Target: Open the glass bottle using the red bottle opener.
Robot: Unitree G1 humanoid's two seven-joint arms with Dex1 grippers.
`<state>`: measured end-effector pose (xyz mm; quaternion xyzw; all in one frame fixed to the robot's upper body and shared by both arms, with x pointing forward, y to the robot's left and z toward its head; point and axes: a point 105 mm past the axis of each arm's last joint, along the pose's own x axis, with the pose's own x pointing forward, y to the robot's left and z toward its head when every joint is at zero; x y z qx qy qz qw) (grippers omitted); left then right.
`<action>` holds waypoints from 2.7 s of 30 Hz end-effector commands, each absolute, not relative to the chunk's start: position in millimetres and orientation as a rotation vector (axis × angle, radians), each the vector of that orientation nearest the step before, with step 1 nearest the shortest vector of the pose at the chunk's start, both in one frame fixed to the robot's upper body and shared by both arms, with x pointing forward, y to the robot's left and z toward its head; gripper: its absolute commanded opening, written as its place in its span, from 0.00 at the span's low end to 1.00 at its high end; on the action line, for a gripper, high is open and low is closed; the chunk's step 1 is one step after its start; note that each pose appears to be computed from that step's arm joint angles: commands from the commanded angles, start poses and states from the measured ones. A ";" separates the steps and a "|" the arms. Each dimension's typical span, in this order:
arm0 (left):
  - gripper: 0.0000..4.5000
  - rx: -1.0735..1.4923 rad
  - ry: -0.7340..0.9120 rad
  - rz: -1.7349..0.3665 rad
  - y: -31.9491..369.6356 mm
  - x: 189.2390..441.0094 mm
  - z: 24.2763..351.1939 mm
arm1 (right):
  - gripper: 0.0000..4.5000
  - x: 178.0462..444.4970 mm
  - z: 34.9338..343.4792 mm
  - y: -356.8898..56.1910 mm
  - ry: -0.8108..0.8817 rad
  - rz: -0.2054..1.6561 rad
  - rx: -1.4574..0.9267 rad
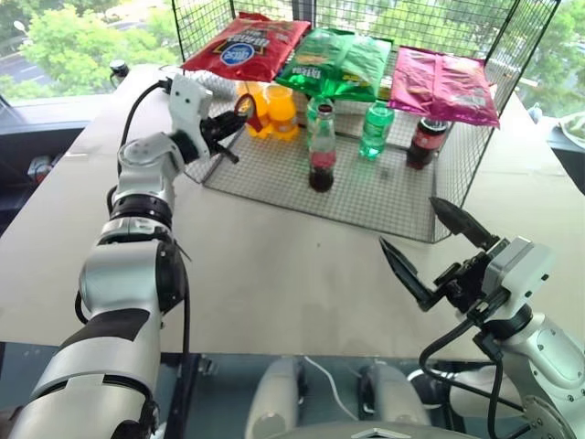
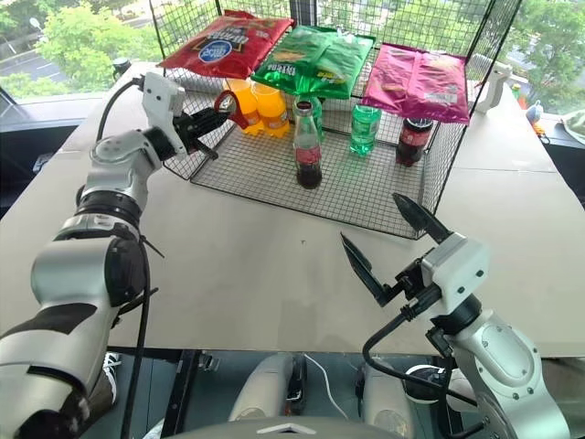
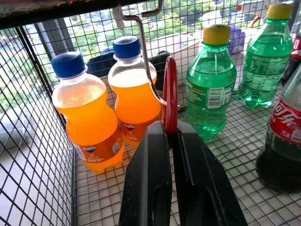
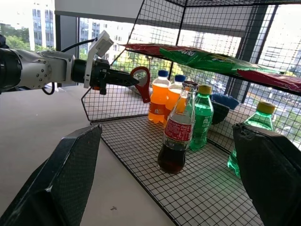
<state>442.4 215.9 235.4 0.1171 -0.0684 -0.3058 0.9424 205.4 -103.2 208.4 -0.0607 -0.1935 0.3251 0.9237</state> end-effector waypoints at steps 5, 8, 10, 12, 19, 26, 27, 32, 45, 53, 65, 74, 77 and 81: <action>0.01 0.192 -0.206 -0.805 222.8 416.6 248.2 | 1.00 201.5 211.8 -102.9 -0.375 0.676 -0.064; 0.01 0.128 -0.193 -0.940 216.7 400.7 245.6 | 1.00 209.1 204.9 -106.3 -0.311 0.631 -0.022; 0.01 0.065 -0.161 -1.039 210.2 386.9 242.5 | 1.00 209.0 202.8 -103.3 -0.277 0.668 -0.003; 0.01 -0.027 -0.122 -1.154 198.0 367.1 240.6 | 1.00 209.6 197.8 -101.9 -0.197 0.691 -0.081; 0.01 -0.164 0.028 -1.410 160.3 314.2 237.3 | 1.00 215.7 211.2 -84.6 -0.076 0.930 0.031; 0.01 -0.114 0.089 -1.566 135.9 294.0 236.6 | 1.00 227.7 216.2 -55.7 0.096 1.140 0.091; 0.01 -0.097 0.089 -1.585 133.3 293.4 238.1 | 1.00 230.5 215.4 -54.3 0.126 1.159 0.088; 0.01 -0.017 0.084 -1.659 127.0 291.2 242.5 | 1.00 234.9 213.5 -49.7 0.228 1.238 0.098; 0.01 0.096 0.068 -1.770 114.0 284.5 244.3 | 1.00 243.5 225.1 -30.7 0.291 1.349 0.174; 0.01 0.094 0.052 -1.788 109.2 285.5 245.3 | 1.00 241.3 224.9 -24.2 0.322 1.375 0.191; 0.01 0.111 0.054 -1.797 109.6 285.2 244.8 | 1.00 246.8 213.5 -22.7 0.358 1.351 0.206; 0.00 0.130 0.061 -1.790 111.7 286.6 242.0 | 0.26 246.1 210.0 -26.1 0.377 1.345 0.205; 0.00 0.134 0.062 -1.795 111.6 286.0 241.6 | 0.02 245.2 209.0 -26.3 0.384 1.348 0.208; 0.00 0.137 0.063 -1.803 111.0 285.3 240.8 | 0.02 244.6 207.5 -26.5 0.396 1.348 0.206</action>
